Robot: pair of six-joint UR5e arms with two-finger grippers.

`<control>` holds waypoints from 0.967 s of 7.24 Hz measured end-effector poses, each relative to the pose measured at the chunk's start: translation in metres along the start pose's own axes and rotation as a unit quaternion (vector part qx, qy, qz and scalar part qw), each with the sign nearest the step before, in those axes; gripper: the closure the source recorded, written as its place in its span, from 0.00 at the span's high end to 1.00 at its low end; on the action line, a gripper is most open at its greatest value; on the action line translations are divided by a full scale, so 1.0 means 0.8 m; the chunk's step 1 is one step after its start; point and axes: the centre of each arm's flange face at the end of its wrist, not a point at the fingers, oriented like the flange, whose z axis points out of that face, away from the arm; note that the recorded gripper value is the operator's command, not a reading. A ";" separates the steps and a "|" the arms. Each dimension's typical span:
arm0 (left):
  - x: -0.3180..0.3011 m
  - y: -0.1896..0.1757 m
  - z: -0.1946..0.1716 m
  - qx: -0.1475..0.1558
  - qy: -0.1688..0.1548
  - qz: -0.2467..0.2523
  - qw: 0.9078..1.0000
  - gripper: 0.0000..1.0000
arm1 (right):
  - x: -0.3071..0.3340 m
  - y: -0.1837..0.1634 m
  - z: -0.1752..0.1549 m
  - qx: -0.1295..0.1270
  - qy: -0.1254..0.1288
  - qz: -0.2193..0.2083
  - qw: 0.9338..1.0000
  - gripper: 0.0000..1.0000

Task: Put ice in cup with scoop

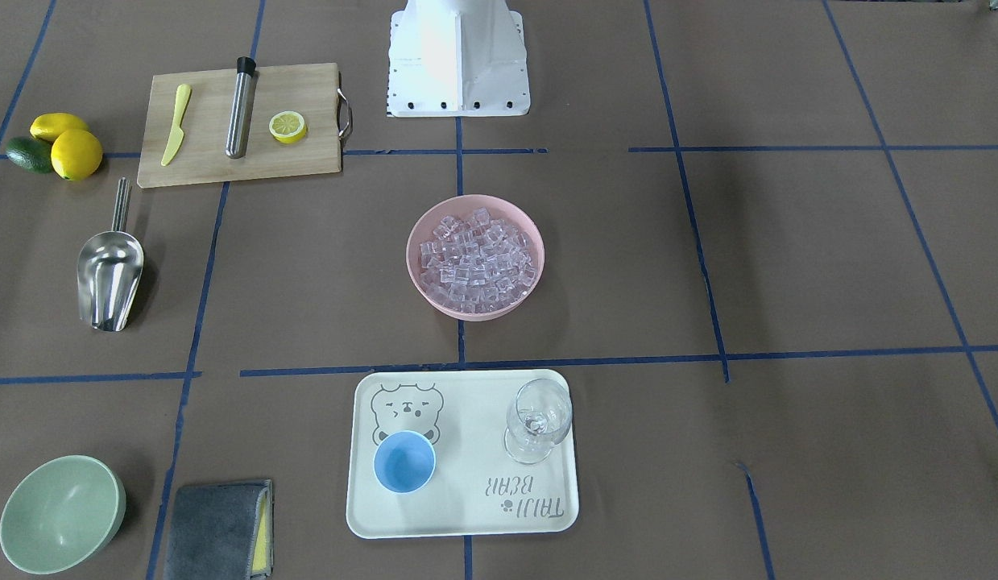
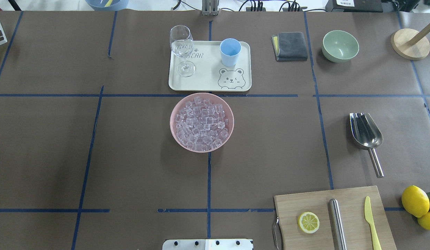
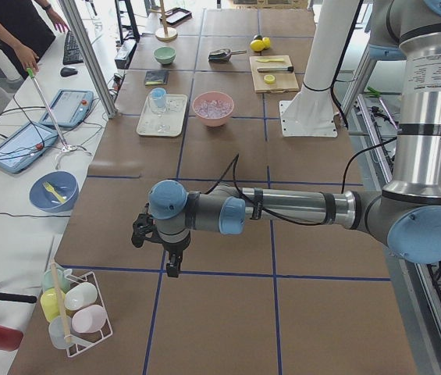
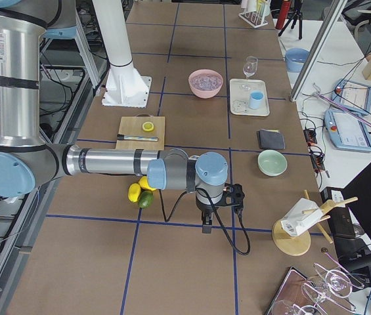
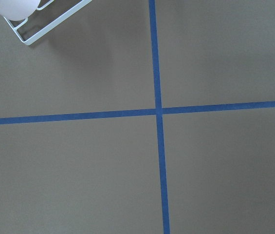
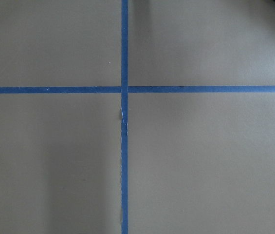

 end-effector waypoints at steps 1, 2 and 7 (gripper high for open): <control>0.000 0.000 0.000 0.000 0.000 0.000 1.000 1.00 | -0.002 -0.001 -0.001 0.001 -0.001 0.000 1.000 1.00; 0.001 -0.001 -0.001 0.001 0.000 0.001 1.000 1.00 | -0.004 -0.004 -0.004 0.003 -0.001 0.000 1.000 1.00; 0.124 -0.035 -0.062 0.093 0.012 0.145 0.985 1.00 | -0.061 -0.046 -0.019 0.031 -0.008 -0.055 0.998 1.00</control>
